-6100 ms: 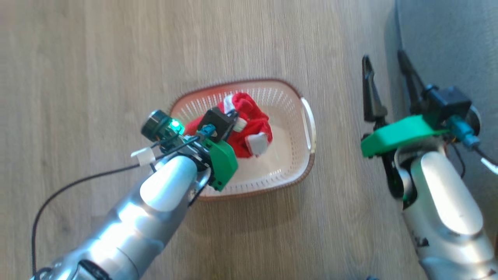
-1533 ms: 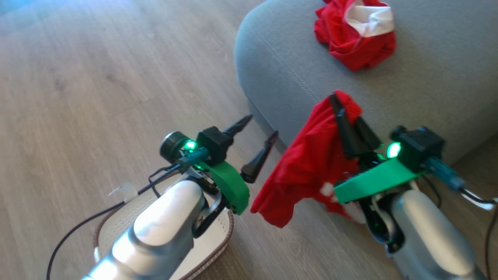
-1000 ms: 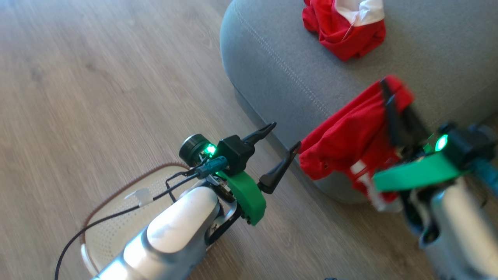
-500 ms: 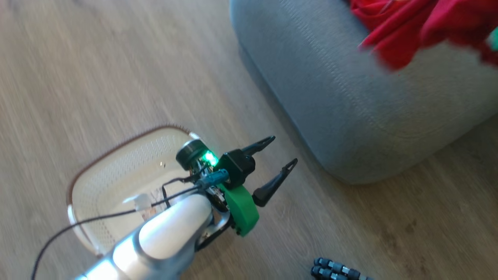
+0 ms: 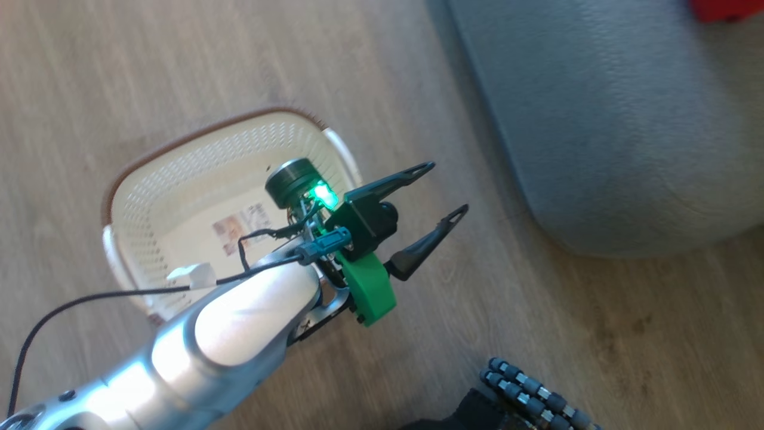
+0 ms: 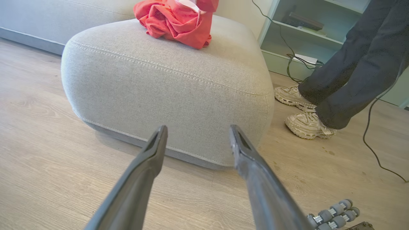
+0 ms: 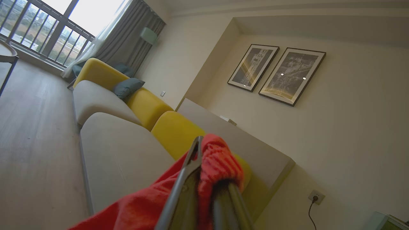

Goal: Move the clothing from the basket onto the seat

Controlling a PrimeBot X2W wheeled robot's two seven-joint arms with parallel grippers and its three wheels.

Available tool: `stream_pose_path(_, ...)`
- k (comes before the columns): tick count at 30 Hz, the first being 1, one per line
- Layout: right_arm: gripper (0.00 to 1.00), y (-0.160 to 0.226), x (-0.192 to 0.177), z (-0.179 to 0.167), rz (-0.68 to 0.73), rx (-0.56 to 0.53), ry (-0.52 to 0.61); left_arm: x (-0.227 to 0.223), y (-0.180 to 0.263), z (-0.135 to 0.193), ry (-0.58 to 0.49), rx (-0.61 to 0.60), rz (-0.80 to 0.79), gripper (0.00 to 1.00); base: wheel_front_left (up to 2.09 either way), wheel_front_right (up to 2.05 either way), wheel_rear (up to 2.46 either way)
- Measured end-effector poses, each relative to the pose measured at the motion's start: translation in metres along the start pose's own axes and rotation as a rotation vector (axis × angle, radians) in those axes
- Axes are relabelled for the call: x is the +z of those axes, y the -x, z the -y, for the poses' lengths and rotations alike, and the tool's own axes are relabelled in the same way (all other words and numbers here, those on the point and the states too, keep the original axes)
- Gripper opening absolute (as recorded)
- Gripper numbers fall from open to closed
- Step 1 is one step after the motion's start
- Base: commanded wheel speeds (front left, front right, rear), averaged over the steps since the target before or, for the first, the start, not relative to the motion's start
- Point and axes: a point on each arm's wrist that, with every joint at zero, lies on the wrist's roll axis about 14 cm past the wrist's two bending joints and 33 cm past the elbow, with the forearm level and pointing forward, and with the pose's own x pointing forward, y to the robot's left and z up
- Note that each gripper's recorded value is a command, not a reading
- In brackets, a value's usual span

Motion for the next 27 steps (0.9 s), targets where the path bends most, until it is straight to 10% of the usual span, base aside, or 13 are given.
stream_pose_path(9,0.00,-0.035,-0.032,0.028,-0.109,-0.181,0.021,-0.010,0.021,-0.026,0.029,0.073,0.006,1.00,0.00,0.00,0.00)
stream_pose_path(24,0.00,0.035,-0.192,-0.099,-0.546,-0.044,-0.151,-0.018,0.037,-0.050,0.037,0.141,0.011,1.00,0.00,0.00,0.00)
stream_pose_path(26,0.43,0.039,-0.194,-0.099,-0.556,-0.045,-0.158,-0.013,0.036,-0.049,0.031,0.141,0.020,1.00,0.00,0.00,0.00)
stream_pose_path(27,0.43,0.042,-0.196,-0.098,-0.568,-0.044,-0.165,-0.008,0.036,-0.048,0.025,0.141,0.028,1.00,0.00,0.00,0.00)
